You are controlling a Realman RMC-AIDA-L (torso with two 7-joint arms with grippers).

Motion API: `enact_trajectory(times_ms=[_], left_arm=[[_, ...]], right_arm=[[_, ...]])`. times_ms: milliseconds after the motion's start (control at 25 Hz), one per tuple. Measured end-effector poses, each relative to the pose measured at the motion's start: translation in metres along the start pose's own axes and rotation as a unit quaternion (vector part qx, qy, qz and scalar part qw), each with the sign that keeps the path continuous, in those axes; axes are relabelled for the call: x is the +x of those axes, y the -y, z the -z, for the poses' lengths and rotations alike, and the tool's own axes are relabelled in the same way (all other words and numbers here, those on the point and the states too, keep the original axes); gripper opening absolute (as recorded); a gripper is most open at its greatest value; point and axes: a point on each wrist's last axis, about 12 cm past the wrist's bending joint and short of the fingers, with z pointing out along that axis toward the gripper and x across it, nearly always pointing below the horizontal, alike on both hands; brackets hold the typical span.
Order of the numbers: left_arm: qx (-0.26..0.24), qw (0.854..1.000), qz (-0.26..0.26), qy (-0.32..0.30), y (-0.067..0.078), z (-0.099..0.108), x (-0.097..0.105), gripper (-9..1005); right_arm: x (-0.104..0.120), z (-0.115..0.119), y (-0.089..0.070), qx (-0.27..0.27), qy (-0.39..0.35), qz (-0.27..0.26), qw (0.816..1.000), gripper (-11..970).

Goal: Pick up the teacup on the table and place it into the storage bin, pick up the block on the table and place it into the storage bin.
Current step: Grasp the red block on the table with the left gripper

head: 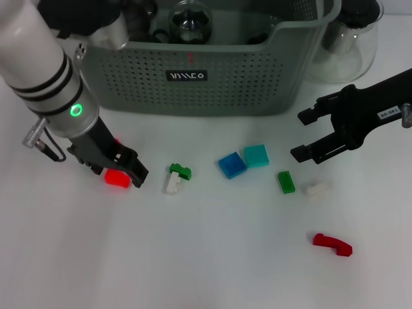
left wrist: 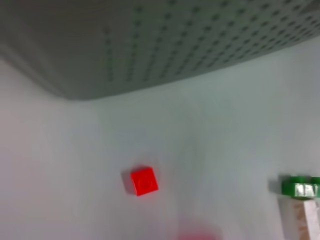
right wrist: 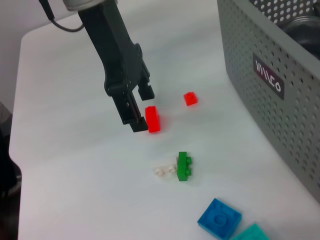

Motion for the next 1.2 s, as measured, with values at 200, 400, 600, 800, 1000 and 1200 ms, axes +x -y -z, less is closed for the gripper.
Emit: enact_trajectory(times_ms=[200,400,600,800,1000,1200], left_arm=[[-0.002,1.0,0.009,0.011,-0.005,-0.005,-0.002,822],[-0.003,1.0,0.015,0.012,-0.009,-0.008,-0.002,822],[-0.004,1.0,0.018,0.013,-0.01,-0.012,-0.002,821],[-0.004,1.0,0.02,0.008,-0.011,-0.018,0.0,821],[-0.005,1.0,0.021,0.008,-0.012,-0.021,0.0,820],[-0.005,1.0,0.021,0.005,-0.012,-0.023,0.0,819]], right_arm=[[-0.001,0.0,0.001,0.004,0.001,0.005,1.0,908],[-0.001,-0.001,0.001,0.006,0.002,0.005,1.0,908],[0.0,-0.001,0.002,0.008,0.003,0.003,1.0,909],[0.002,-0.002,0.003,0.012,0.003,0.0,1.0,909],[0.003,-0.003,0.003,0.013,0.004,-0.002,1.0,908],[0.005,-0.003,0.004,0.015,0.005,-0.004,1.0,909]])
